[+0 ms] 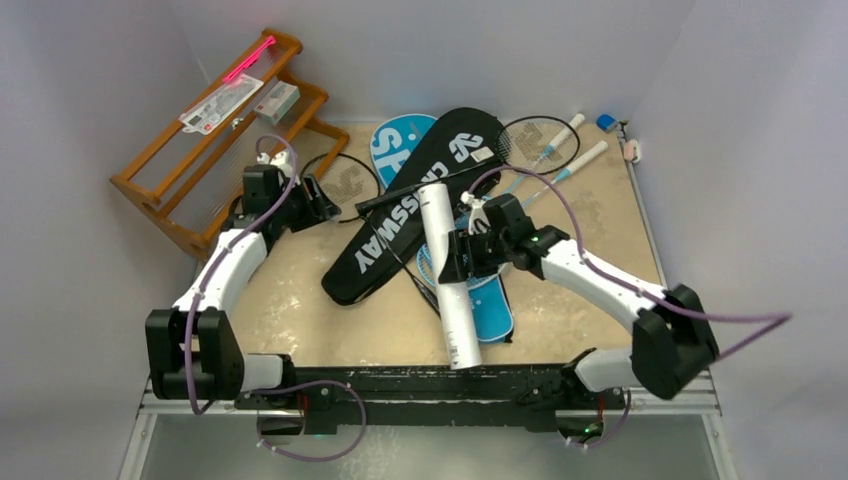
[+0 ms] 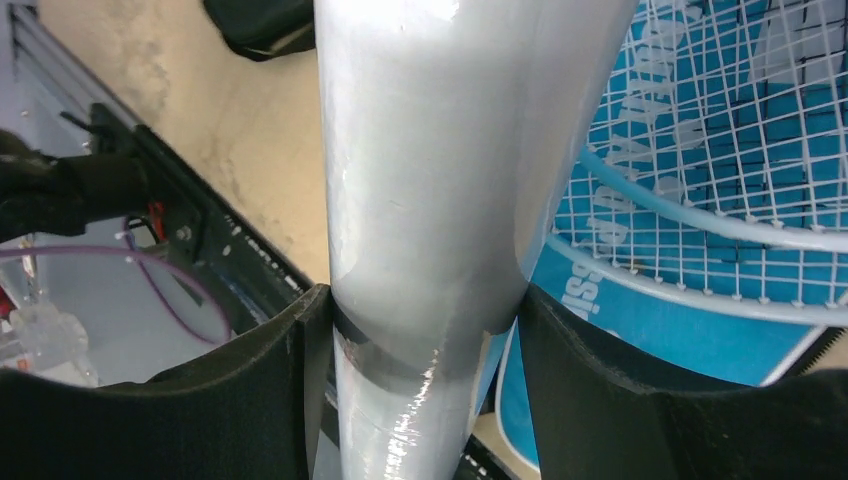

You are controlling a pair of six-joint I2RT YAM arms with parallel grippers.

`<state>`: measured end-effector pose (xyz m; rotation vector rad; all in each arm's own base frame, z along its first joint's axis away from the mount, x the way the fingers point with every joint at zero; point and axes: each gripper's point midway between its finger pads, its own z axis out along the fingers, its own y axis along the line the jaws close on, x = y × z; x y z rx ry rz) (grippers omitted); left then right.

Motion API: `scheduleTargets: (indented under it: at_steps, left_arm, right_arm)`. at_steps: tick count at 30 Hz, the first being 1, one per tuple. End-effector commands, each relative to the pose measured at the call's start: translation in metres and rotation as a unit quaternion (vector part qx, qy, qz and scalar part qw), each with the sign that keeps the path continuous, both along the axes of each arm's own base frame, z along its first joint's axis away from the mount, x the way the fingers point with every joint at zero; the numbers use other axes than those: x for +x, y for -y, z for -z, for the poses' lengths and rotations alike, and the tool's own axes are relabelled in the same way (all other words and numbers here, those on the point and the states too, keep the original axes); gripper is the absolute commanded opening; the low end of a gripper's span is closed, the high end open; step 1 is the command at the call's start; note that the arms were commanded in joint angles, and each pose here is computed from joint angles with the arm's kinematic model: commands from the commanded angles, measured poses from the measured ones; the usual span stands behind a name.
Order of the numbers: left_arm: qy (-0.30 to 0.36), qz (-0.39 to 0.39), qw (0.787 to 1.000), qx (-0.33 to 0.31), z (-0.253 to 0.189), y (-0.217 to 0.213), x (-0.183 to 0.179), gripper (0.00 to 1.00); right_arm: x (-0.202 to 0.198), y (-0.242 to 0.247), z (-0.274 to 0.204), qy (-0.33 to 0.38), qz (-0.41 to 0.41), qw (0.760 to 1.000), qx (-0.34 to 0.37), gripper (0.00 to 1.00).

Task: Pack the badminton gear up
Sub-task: Place the shuttle tube at the center of the board.

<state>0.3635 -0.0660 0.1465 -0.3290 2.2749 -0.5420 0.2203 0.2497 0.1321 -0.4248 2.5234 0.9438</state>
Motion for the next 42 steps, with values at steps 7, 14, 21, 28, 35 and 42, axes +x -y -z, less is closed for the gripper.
scheduleTargets:
  at_steps: [7,14,21,28,35,42]
  left_arm:
    - [0.032,0.165,0.958,-0.233,-0.034,0.086,-0.038,0.5]
    - [0.039,0.229,0.923,-0.307,-0.045,0.137,-0.064,0.5]
    - [0.047,0.261,0.903,-0.339,-0.053,0.165,-0.071,0.5]
    - [0.011,0.262,0.895,-0.362,-0.002,0.174,-0.062,0.5]
    - [0.001,0.27,0.872,-0.409,0.015,0.179,-0.07,0.5]
    - [0.004,0.278,0.865,-0.418,0.007,0.185,-0.077,0.5]
  right_arm:
    - [0.049,-0.01,0.031,0.02,0.056,0.998,-0.037,0.78]
    - [0.056,-0.003,0.002,0.095,0.06,0.994,-0.019,0.92]
    - [0.054,0.002,-0.035,0.165,0.065,0.984,0.016,0.89]
    - [0.036,-0.016,-0.048,0.186,0.012,0.978,0.097,0.79]
    - [0.023,-0.032,-0.05,0.176,-0.032,0.972,0.151,0.74]
    - [0.023,-0.044,-0.048,0.175,-0.046,0.966,0.183,0.62]
